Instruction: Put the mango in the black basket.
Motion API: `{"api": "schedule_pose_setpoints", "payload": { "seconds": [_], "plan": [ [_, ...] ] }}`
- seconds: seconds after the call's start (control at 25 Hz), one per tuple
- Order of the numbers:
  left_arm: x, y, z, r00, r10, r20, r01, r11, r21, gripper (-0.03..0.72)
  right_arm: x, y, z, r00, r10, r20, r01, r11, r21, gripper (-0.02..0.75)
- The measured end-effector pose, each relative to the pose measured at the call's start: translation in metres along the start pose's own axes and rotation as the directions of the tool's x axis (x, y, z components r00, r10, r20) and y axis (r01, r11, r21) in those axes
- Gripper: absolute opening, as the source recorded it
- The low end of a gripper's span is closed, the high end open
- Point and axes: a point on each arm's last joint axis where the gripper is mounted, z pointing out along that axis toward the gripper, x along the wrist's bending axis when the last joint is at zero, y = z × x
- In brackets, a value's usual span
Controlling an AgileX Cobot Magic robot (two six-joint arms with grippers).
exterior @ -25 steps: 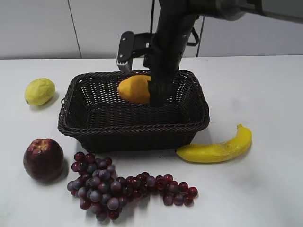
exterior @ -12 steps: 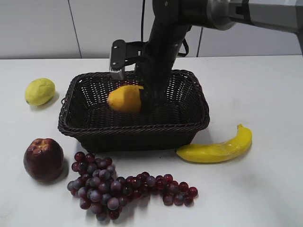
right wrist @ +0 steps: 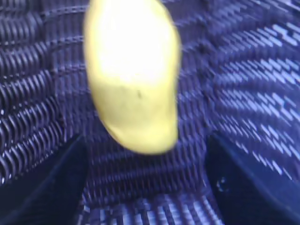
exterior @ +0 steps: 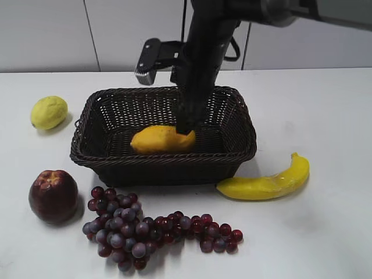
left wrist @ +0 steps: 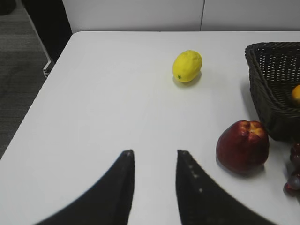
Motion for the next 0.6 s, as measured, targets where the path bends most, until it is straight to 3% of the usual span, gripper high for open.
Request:
{"api": "schedule_pose_setpoints", "payload": {
  "seconds": [0.2,0.36,0.48,0.6],
  "plan": [
    [0.000,0.000,0.000,1.000,0.000,0.000,0.000,1.000,0.000,0.240,-0.015,-0.016,-0.053,0.962,0.241,0.127,-0.240,0.970,-0.024,0.588],
    [0.000,0.000,0.000,1.000,0.000,0.000,0.000,1.000,0.000,0.240,-0.030,-0.048,-0.101,0.855,0.478,0.201,-0.473,0.878,-0.074,0.588],
    [0.000,0.000,0.000,1.000,0.000,0.000,0.000,1.000,0.000,0.240,-0.043,-0.083,-0.131,0.706,0.670,0.229,-0.662,0.739,-0.124,0.588],
    [0.000,0.000,0.000,1.000,0.000,0.000,0.000,1.000,0.000,0.240,-0.058,-0.128,-0.149,0.508,0.827,0.240,-0.822,0.549,-0.152,0.588]
  ]
}}
